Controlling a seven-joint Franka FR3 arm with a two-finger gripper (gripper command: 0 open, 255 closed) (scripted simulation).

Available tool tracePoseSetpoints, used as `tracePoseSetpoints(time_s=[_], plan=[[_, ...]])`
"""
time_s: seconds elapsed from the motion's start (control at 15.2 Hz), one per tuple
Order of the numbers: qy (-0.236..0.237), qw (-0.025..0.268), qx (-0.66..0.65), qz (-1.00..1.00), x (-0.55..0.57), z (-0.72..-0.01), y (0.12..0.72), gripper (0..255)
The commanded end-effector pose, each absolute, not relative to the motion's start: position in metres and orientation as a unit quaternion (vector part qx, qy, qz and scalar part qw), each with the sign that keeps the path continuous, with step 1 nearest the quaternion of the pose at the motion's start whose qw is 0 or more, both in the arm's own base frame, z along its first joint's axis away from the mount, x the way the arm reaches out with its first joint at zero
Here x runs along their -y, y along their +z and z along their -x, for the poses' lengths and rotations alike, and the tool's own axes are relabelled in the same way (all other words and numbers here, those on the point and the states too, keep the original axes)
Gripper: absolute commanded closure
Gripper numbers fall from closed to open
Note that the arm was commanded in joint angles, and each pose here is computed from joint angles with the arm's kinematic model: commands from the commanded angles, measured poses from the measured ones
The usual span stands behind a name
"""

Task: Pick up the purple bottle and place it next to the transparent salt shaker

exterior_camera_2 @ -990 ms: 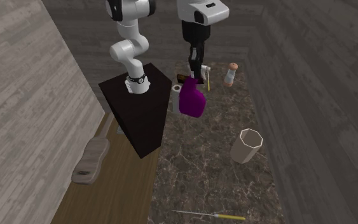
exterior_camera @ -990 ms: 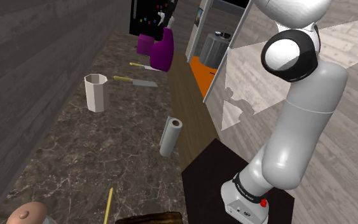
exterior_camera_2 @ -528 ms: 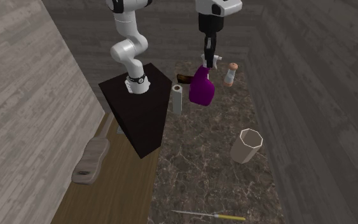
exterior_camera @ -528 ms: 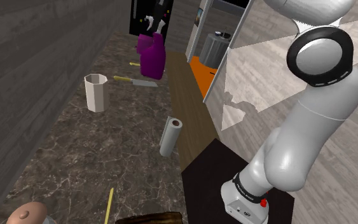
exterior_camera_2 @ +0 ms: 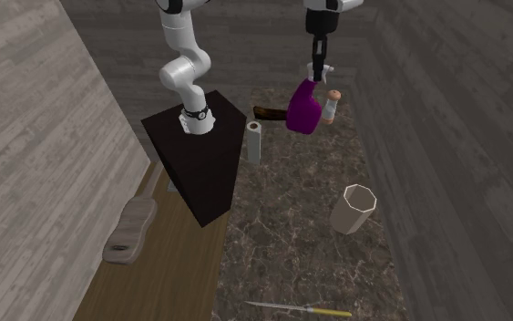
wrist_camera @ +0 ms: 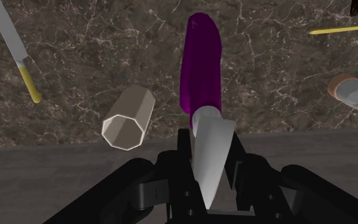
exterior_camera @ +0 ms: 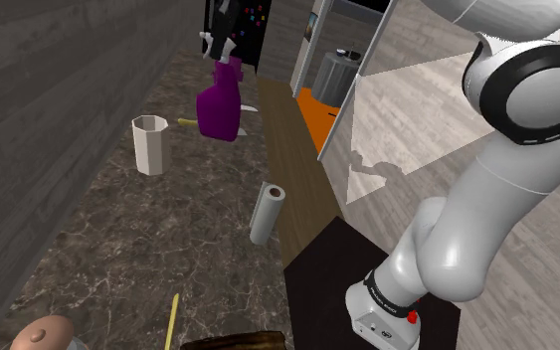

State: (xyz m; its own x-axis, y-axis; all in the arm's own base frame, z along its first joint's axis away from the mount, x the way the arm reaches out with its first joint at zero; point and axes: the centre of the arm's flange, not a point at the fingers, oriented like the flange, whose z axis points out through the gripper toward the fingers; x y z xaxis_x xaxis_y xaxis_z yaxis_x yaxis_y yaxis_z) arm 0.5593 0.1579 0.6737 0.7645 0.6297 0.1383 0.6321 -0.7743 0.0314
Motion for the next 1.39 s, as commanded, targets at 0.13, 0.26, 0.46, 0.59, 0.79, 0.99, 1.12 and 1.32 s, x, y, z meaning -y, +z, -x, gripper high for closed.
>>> tracePoseSetpoints(time_s=[0.13, 0.26, 0.46, 0.59, 0.79, 0.99, 1.12, 1.32], plan=[[-0.071, 0.009, 0.335, 0.939, -0.207, -0.542, 0.67, 255], [-0.071, 0.009, 0.335, 0.939, -0.232, -0.534, 0.668, 255], [-0.071, 0.009, 0.335, 0.939, -0.269, -0.521, 0.664, 255], [-0.071, 0.009, 0.335, 0.939, -0.294, -0.513, 0.662, 255], [-0.071, 0.009, 0.335, 0.939, -0.331, -0.501, 0.658, 255], [-0.071, 0.009, 0.335, 0.939, -0.369, -0.488, 0.654, 255], [-0.071, 0.009, 0.335, 0.939, -0.394, -0.48, 0.652, 255], [-0.071, 0.009, 0.335, 0.939, -0.431, -0.468, 0.649, 255]])
